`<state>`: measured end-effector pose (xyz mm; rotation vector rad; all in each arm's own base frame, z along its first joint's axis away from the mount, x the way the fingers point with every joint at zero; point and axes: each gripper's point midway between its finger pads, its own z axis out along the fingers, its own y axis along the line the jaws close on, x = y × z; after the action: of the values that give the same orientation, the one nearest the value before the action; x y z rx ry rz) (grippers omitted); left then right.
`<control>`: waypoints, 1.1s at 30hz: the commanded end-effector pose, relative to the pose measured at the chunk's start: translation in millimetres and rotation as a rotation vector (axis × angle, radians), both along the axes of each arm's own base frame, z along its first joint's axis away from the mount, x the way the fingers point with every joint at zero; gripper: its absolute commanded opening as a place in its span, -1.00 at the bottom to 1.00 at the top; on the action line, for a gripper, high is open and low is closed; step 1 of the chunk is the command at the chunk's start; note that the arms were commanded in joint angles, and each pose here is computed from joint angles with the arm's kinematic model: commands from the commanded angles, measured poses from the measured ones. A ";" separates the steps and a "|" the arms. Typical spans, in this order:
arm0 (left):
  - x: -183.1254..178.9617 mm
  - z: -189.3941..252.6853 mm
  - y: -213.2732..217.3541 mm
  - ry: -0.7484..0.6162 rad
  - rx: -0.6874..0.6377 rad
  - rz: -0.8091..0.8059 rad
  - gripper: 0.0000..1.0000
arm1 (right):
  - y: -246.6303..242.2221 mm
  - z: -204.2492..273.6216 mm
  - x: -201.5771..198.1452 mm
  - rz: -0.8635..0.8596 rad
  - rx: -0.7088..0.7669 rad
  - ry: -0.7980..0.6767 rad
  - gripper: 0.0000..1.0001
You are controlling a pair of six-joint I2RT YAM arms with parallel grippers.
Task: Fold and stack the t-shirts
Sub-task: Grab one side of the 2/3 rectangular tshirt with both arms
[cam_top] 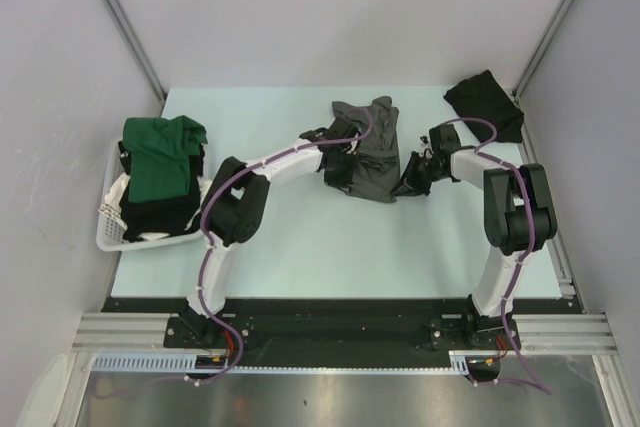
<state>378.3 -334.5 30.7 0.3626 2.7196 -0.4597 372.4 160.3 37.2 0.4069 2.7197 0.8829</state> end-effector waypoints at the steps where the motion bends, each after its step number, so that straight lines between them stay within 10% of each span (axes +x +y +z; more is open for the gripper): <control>1: 13.9 34.0 0.2 -0.071 -0.026 -0.001 -1.00 | 0.0 11.5 0.8 0.015 0.010 -0.027 -0.85; 10: 12.8 30.0 -1.3 -0.062 -0.031 -0.007 -1.00 | -6.4 5.0 -15.4 0.038 -0.038 0.026 -0.35; 33: 7.4 27.2 2.2 -0.048 -0.024 -0.005 -1.00 | -2.4 -10.1 -14.0 0.035 -0.033 0.051 -0.29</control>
<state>377.3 -333.2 30.2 0.3611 2.7266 -0.4565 351.0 151.7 26.6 0.3887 2.8200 0.8162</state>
